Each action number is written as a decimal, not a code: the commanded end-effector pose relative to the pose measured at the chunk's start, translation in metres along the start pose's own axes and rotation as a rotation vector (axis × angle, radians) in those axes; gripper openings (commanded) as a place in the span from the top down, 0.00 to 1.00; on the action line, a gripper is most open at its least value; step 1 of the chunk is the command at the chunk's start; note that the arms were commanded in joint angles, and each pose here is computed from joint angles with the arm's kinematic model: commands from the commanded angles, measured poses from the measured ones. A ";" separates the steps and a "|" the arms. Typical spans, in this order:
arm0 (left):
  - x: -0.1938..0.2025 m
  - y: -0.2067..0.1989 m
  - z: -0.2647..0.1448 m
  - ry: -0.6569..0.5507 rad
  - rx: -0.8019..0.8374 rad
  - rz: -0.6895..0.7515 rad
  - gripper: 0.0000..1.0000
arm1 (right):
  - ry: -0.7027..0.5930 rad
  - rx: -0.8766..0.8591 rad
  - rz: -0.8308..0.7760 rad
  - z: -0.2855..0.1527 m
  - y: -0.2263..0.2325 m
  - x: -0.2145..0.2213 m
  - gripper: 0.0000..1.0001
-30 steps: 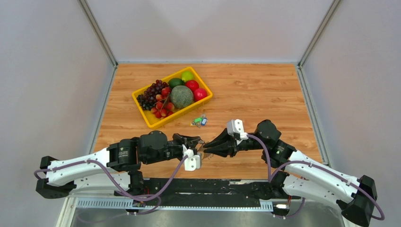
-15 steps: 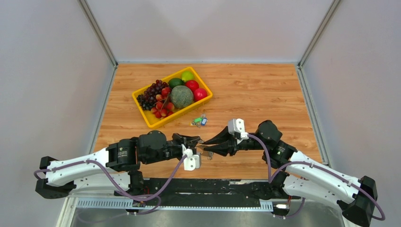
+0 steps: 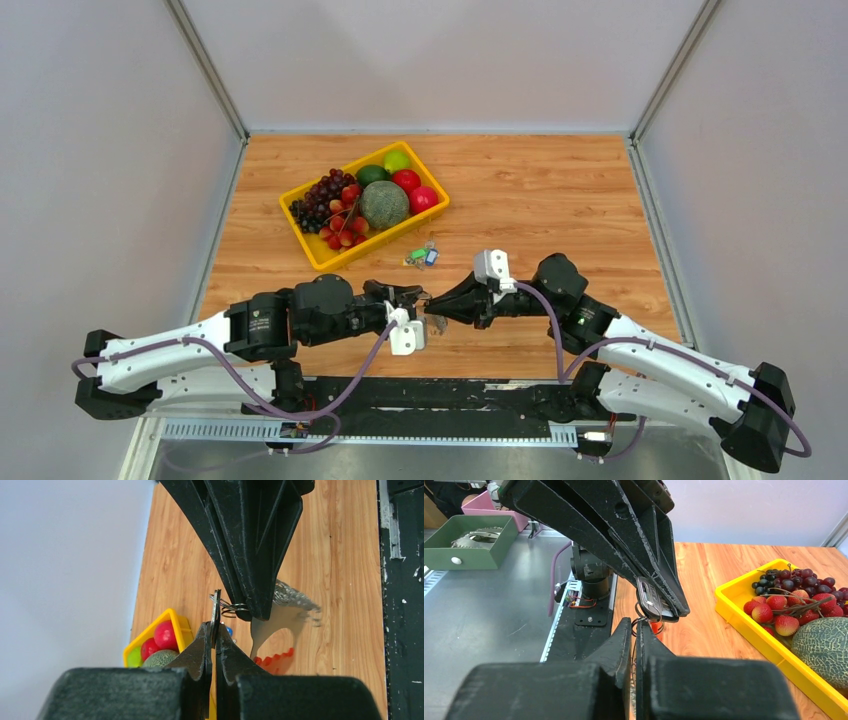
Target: Remove the keys from the keyring
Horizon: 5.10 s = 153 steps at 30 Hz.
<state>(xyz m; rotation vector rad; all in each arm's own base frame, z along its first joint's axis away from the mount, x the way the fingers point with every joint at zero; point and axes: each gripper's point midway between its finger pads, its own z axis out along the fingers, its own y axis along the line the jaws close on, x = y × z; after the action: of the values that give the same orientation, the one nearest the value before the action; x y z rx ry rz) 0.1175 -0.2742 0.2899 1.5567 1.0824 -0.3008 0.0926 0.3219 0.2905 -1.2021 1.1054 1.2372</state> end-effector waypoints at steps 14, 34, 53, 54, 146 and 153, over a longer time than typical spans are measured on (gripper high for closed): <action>-0.007 0.034 -0.017 -0.017 -0.146 0.092 1.00 | 0.000 0.121 0.639 0.016 -0.015 -0.016 1.00; -0.022 0.023 -0.034 -0.159 -0.104 0.134 1.00 | -0.054 0.302 0.204 -0.030 -0.038 -0.031 0.50; -0.026 0.008 -0.032 -0.196 -0.007 0.390 1.00 | -0.066 -0.009 0.070 0.001 -0.008 -0.043 0.59; -0.026 0.009 -0.032 -0.195 -0.007 0.404 1.00 | -0.072 -0.024 0.070 0.001 -0.005 -0.044 0.59; 0.023 0.012 -0.015 -0.003 -0.092 0.562 1.00 | -0.221 0.093 0.580 0.008 -0.015 -0.056 1.00; 0.034 0.046 -0.024 0.056 -0.361 0.180 1.00 | -0.179 0.472 0.474 -0.032 -0.059 -0.039 1.00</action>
<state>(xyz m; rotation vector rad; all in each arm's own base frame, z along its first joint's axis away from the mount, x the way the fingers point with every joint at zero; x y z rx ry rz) 0.1433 -0.2426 0.2801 1.6548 0.7290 0.1362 0.1191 0.3183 0.3201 -0.6398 1.4947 1.5433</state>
